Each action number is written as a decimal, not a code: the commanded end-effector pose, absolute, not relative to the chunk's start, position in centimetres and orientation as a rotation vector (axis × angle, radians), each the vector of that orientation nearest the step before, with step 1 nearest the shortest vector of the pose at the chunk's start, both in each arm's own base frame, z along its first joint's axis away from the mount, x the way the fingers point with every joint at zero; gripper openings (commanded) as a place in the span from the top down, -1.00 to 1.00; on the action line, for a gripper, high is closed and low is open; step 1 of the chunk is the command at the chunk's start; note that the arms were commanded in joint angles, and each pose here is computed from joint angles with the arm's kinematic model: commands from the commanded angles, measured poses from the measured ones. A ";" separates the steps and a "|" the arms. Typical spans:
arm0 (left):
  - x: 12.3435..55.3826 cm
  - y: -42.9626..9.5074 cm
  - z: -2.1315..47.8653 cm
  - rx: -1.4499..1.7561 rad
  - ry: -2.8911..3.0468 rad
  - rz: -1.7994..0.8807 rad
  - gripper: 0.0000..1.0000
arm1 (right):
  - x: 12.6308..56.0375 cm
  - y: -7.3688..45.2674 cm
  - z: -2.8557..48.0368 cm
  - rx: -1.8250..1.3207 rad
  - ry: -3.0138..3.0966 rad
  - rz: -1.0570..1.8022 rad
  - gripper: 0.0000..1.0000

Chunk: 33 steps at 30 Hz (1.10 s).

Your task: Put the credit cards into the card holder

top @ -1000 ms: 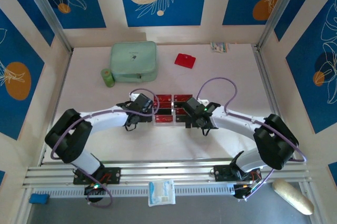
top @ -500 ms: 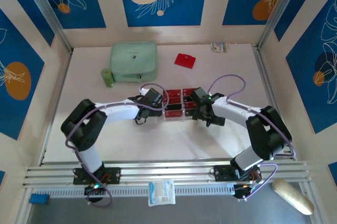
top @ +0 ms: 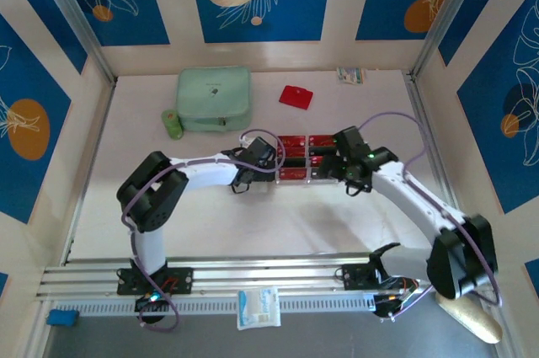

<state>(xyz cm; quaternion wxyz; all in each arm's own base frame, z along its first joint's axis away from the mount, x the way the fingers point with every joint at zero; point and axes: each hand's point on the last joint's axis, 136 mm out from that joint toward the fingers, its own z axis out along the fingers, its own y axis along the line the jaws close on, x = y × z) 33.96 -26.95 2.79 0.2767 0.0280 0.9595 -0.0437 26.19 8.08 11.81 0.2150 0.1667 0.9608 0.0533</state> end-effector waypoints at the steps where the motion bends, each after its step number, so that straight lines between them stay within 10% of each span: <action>1: 34.4 -28.9 2.9 0.076 2.568 -0.165 -1.00 | 25.0 7.5 13.0 0.464 2.677 0.245 -0.99; 19: 35.8 -37.6 3.2 0.164 2.555 -0.244 -1.00 | 25.8 6.6 16.3 0.575 2.539 0.608 -1.00; 33: 35.4 -33.4 8.1 0.145 2.470 -0.200 -1.00 | 26.0 8.7 10.9 0.642 2.601 0.780 -0.97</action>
